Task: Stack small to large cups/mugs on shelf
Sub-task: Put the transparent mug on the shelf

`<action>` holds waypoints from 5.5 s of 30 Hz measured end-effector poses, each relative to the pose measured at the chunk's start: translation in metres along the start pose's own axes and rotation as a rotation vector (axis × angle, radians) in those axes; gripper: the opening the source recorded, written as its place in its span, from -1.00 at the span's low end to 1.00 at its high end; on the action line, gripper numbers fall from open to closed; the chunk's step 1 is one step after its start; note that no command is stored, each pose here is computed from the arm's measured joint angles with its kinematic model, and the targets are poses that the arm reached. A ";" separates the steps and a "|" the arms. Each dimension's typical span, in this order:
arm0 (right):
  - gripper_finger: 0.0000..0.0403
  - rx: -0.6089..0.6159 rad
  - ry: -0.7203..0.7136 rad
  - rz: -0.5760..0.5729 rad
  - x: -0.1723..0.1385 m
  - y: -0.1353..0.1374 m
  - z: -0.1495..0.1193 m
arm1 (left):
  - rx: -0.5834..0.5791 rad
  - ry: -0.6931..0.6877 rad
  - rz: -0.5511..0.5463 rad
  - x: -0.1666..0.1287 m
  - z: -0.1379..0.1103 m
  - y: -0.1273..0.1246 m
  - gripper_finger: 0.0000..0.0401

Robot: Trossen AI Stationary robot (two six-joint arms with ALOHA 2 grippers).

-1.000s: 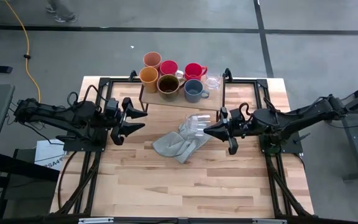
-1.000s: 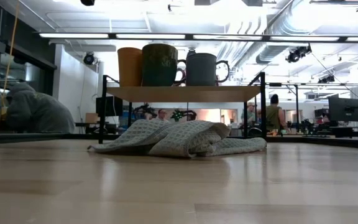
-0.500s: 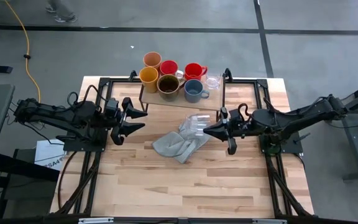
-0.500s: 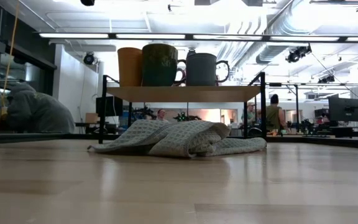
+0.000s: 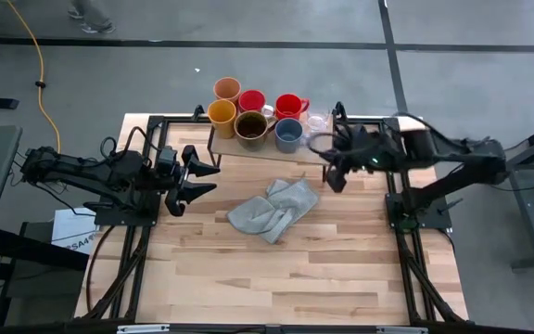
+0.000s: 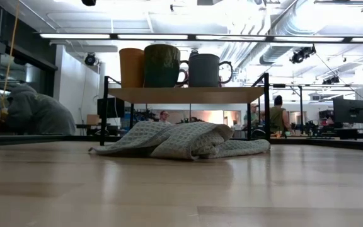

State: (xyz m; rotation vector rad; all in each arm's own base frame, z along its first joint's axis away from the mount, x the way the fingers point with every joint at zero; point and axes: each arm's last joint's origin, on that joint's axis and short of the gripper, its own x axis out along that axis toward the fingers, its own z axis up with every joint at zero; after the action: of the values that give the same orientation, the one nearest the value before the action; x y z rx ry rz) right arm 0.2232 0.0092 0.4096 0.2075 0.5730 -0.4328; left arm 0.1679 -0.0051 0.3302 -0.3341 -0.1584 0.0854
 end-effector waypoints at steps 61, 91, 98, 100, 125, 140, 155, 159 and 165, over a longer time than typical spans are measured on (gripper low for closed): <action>-1.00 0.006 0.700 -0.226 0.117 -0.051 0.018 | 0.000 -0.003 0.007 0.000 0.000 0.000 0.12; -1.00 0.017 0.704 -0.227 0.120 -0.056 0.018 | -0.001 -0.003 0.007 0.000 0.000 0.000 0.12; -0.95 0.014 0.704 -0.225 0.120 -0.056 0.019 | -0.001 -0.003 0.007 0.000 0.000 0.000 0.12; -0.90 0.014 0.703 -0.225 0.120 -0.056 0.019 | -0.001 -0.003 0.007 0.000 0.000 0.000 0.12; -0.72 -0.061 0.585 -0.285 0.125 -0.058 0.027 | -0.001 -0.002 0.007 0.000 0.000 0.000 0.12; -0.92 -0.181 0.461 -0.163 0.044 -0.041 -0.001 | -0.001 0.000 0.008 0.000 0.000 0.000 0.12; -1.00 0.123 0.157 -0.188 0.051 -0.068 -0.107 | -0.009 -0.008 0.033 0.000 0.000 0.001 0.12; -1.00 0.092 0.186 -0.224 0.057 -0.075 -0.107 | -0.019 -0.009 0.033 0.000 0.000 0.001 0.12; -1.00 0.071 0.153 -0.247 0.060 -0.082 -0.096 | -0.027 -0.009 0.034 0.000 0.000 0.001 0.12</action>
State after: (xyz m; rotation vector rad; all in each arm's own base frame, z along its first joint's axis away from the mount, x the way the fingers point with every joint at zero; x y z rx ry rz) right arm 0.1856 -0.0550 0.2915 0.2405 0.7379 -0.6810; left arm 0.1678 -0.0041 0.3299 -0.3631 -0.1630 0.1181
